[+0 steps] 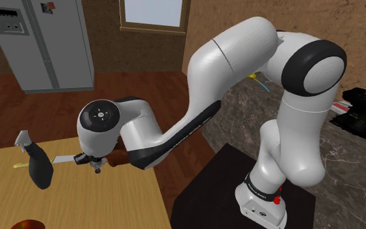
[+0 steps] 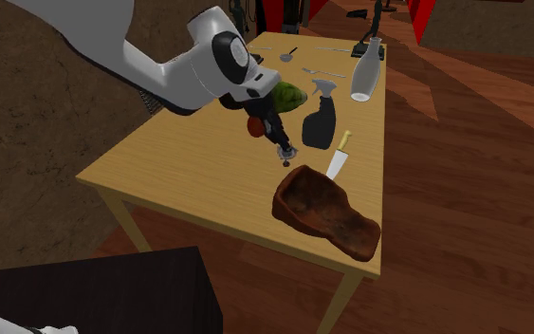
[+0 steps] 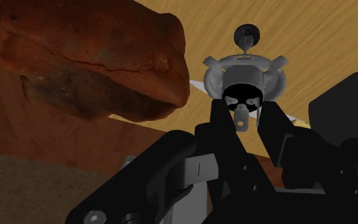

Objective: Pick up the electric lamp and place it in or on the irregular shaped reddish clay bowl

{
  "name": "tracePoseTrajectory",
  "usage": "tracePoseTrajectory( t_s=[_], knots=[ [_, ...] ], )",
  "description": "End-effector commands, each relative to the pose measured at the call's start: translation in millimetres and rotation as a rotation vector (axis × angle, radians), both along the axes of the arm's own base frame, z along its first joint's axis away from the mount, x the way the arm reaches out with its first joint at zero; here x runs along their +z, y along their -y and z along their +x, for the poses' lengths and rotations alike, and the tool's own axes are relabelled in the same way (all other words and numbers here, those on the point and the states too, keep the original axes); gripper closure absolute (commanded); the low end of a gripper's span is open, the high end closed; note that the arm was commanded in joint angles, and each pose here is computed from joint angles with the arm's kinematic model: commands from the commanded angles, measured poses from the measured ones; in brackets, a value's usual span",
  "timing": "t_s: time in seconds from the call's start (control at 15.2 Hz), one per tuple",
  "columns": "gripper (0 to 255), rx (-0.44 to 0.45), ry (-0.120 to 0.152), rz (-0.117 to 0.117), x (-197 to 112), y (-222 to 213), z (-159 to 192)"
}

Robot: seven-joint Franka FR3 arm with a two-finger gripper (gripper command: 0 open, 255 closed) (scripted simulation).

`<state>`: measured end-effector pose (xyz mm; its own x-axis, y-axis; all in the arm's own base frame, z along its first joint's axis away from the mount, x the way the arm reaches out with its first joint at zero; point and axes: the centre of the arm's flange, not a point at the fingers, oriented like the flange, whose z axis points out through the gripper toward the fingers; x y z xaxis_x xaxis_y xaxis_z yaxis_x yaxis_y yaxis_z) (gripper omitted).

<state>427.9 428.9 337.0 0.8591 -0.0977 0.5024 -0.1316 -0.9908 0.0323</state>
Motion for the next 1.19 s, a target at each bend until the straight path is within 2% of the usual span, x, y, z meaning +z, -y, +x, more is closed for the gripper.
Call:
tracePoseTrajectory(
  t_s=[0.0, 0.4, 1.12],
  knots=[
    [255, 0.0, 0.0, 0.0, 10, 1, -1],
    [255, 0.0, 0.0, 0.0, 40, 1, -1],
    [255, 0.0, 0.0, 0.0, 23, 141, 32]
  ],
)
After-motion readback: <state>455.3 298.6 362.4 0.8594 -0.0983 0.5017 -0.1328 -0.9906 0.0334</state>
